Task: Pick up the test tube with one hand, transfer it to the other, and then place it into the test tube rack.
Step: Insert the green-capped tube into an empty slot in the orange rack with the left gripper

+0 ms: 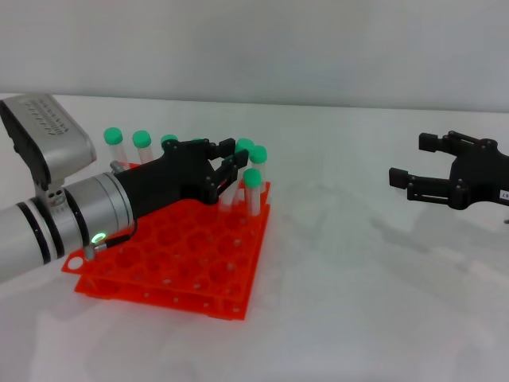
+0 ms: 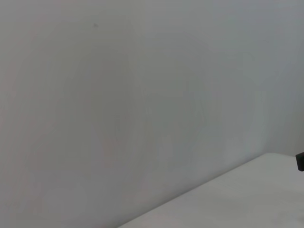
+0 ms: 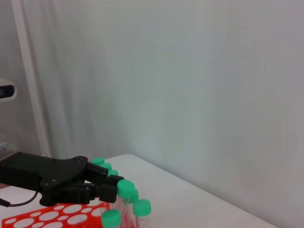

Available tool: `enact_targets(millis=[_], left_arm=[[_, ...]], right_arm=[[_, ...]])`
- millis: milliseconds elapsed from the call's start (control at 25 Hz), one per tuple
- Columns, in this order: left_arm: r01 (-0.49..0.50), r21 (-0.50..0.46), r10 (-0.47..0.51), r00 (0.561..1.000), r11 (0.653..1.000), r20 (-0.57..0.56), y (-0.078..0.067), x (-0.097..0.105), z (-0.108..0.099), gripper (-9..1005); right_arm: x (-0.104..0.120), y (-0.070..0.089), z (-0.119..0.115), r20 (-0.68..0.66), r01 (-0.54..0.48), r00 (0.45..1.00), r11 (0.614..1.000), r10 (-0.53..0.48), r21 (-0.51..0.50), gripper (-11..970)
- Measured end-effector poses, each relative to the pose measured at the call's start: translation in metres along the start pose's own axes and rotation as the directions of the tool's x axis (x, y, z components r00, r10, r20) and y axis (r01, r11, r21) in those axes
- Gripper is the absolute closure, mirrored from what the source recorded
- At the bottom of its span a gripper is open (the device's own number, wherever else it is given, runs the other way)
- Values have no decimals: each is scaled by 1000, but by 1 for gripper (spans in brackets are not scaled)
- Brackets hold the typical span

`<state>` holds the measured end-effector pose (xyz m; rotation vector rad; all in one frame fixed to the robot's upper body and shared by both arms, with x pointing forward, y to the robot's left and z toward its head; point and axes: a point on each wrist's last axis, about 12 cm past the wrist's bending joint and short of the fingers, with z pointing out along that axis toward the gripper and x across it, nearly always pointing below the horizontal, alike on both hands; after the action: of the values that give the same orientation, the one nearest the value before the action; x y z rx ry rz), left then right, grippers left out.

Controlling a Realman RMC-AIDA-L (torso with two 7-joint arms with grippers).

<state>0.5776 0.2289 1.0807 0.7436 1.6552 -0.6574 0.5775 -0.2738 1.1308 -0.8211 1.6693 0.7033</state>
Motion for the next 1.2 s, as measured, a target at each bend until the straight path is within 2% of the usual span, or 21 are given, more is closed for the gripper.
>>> enact_targets(millis=[280, 560, 880, 1080, 1200], left_arm=[[-9, -2, 9, 1000, 1000, 3, 0, 0, -1, 751], [-12, 1, 12, 1000, 1000, 9, 0, -2, 1, 725], [-9, 2, 9, 1000, 1000, 10, 1, -3, 2, 534], [-1, 2, 1, 1000, 1000, 8, 2, -6, 5, 463], [3, -7, -3, 1000, 1000, 0, 4, -7, 7, 468]], right_arm=[[-1, 0, 1, 1, 2, 1000, 1000, -2, 0, 83], [-1, 0, 1, 0, 2, 1000, 1000, -2, 0, 83], [0, 0, 0, 0, 2, 1000, 1000, -2, 2, 83], [0, 0, 0, 0, 1, 1000, 1000, -1, 2, 83], [0, 0, 1, 0, 1, 1000, 1000, -1, 3, 83]])
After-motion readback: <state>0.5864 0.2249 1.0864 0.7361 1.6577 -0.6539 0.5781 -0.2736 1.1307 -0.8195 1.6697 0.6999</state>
